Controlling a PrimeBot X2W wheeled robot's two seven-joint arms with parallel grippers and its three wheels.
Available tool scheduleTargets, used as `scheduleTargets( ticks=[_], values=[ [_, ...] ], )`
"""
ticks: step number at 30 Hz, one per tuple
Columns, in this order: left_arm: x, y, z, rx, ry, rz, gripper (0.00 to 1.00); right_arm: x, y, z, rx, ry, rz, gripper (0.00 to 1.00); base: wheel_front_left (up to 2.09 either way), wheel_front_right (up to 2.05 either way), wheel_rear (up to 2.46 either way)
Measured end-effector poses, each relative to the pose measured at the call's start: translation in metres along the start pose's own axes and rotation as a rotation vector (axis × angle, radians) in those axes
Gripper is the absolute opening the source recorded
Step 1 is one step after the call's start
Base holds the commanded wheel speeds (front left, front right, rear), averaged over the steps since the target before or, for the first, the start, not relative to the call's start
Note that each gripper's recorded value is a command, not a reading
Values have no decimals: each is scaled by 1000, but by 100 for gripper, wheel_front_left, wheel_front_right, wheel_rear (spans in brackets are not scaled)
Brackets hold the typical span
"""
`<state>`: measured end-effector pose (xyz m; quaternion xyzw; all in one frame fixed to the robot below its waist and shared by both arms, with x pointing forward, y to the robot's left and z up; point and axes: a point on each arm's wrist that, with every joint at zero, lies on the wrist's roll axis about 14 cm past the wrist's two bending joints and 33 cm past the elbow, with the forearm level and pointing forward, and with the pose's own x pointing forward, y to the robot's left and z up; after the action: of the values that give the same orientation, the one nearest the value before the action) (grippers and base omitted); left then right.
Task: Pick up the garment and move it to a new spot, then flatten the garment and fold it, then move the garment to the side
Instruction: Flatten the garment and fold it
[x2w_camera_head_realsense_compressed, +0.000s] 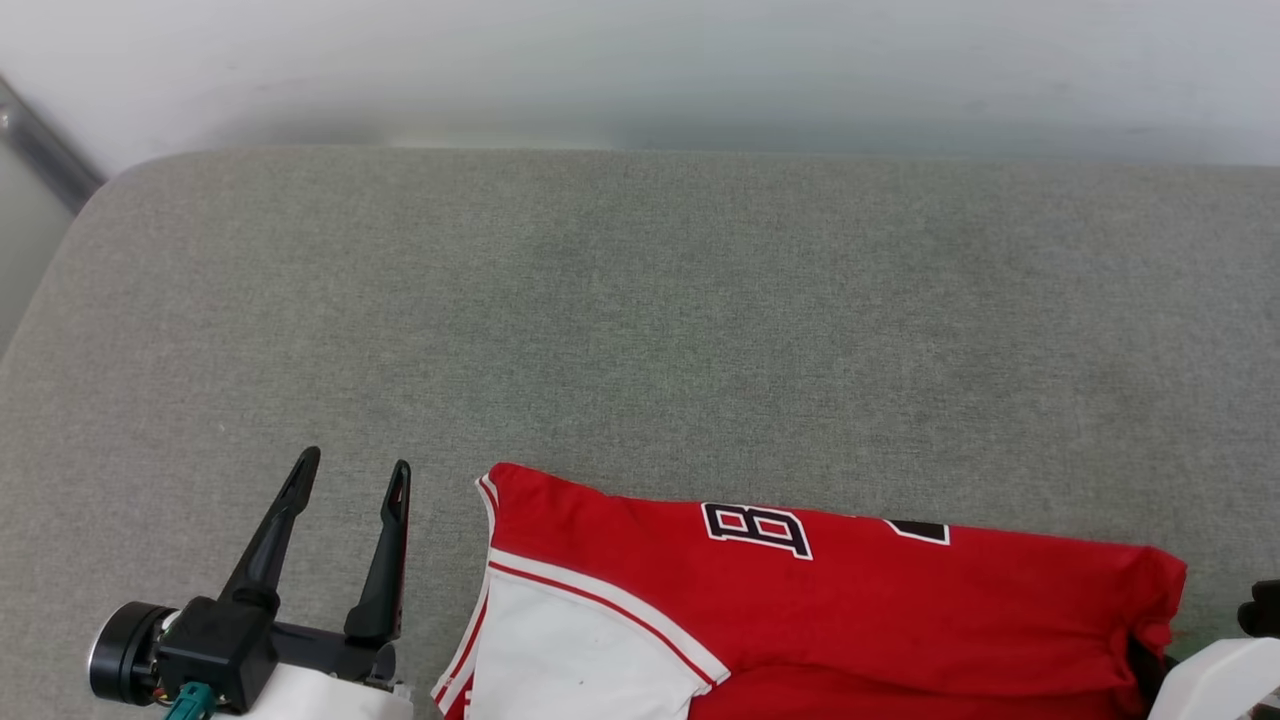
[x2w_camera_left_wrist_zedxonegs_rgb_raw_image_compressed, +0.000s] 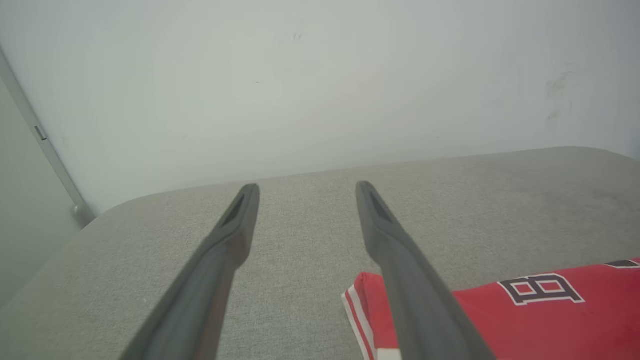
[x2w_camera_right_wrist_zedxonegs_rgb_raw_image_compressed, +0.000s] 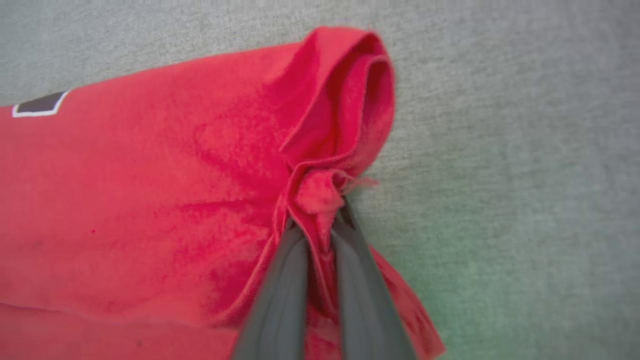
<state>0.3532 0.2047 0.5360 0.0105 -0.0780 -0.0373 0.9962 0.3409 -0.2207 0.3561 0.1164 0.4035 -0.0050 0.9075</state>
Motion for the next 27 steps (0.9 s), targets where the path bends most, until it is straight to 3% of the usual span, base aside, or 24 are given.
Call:
scheduleTargets(
  ticks=[10, 13, 18, 27],
  values=[
    [1, -7, 3, -7, -13, -19, 100, -30, -76, 43, -48, -124, -198, 0, 0, 0, 0],
    [-1, -9, 3, -9, -12, -24, 100, -35, -82, 49, -55, -143, -212, 0, 0, 0, 0],
    [-4, -10, 6, -14, -20, -24, 100, -40, -50, 53, -65, -160, -121, 0, 0, 0, 0],
    [-12, -15, 13, -32, -42, -23, 100, -55, 50, 30, -133, -106, 141, 0, 0, 0, 0]
  ],
)
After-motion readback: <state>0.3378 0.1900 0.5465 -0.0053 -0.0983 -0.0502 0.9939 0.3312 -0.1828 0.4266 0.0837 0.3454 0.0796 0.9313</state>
